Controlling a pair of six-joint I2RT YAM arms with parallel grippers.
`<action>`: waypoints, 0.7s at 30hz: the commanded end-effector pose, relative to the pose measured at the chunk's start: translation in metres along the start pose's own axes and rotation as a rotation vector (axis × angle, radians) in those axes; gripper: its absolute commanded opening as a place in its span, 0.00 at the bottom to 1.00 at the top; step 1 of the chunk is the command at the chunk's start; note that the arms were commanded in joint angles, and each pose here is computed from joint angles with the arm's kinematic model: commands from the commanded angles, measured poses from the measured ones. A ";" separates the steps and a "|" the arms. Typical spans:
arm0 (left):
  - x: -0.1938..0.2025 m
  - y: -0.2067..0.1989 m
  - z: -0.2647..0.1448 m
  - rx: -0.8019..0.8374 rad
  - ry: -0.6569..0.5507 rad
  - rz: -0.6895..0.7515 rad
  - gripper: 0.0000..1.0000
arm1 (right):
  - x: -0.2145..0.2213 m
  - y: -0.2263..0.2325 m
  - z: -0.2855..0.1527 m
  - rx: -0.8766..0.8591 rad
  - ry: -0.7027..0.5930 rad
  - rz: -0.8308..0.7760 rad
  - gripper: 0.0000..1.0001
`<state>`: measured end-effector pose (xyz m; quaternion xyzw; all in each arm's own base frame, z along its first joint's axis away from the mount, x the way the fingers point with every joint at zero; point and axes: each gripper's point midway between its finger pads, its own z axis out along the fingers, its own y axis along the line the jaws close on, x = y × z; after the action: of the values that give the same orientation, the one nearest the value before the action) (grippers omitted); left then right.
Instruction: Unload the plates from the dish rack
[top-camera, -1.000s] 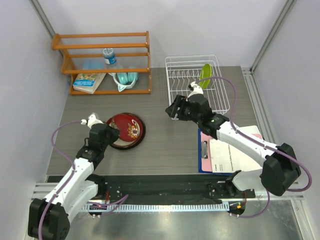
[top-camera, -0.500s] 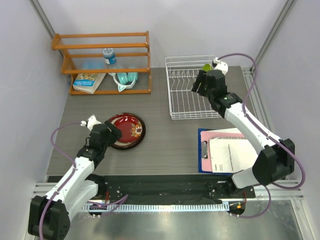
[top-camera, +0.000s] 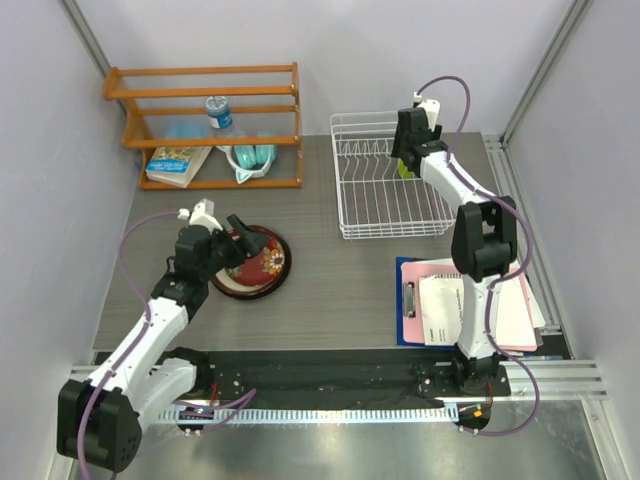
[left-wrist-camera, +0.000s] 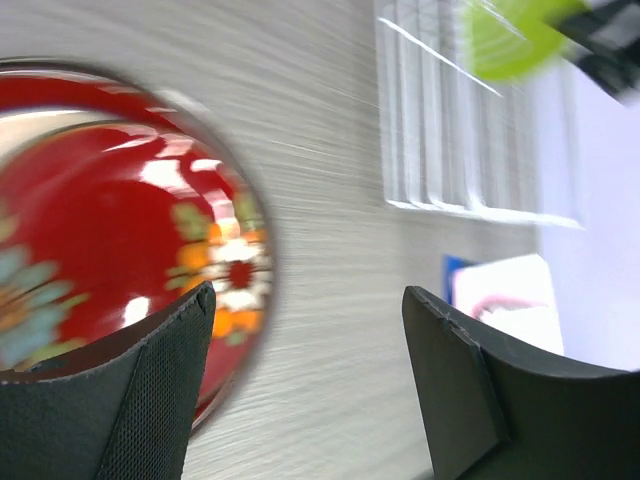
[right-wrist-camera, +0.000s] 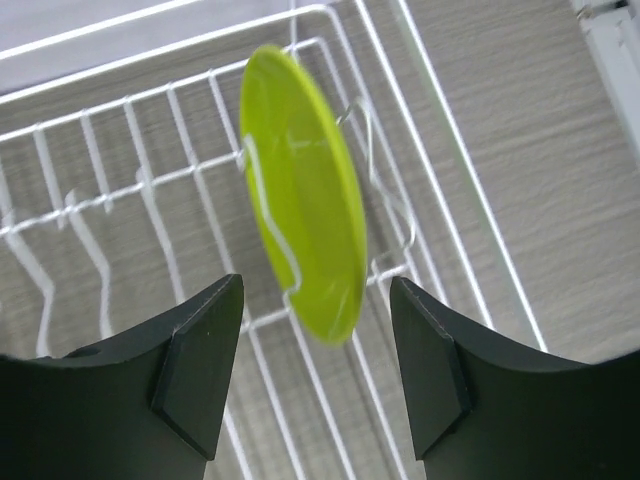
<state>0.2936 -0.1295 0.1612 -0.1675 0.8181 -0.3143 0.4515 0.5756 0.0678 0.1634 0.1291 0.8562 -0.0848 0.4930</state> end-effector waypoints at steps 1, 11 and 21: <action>-0.006 -0.059 0.001 0.281 0.052 0.072 0.76 | -0.050 -0.010 0.009 0.073 -0.098 -0.050 0.66; 0.012 -0.047 0.027 0.278 0.127 0.034 0.75 | -0.023 -0.008 0.048 0.059 -0.023 -0.097 0.02; 0.016 -0.047 0.031 0.287 0.149 0.006 0.74 | -0.054 -0.027 0.022 0.171 -0.102 -0.131 0.01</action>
<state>0.3071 -0.1787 0.1503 -0.0923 0.8165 -0.4135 0.3922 0.6176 0.0382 0.1452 0.0886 0.8603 -0.1549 0.4776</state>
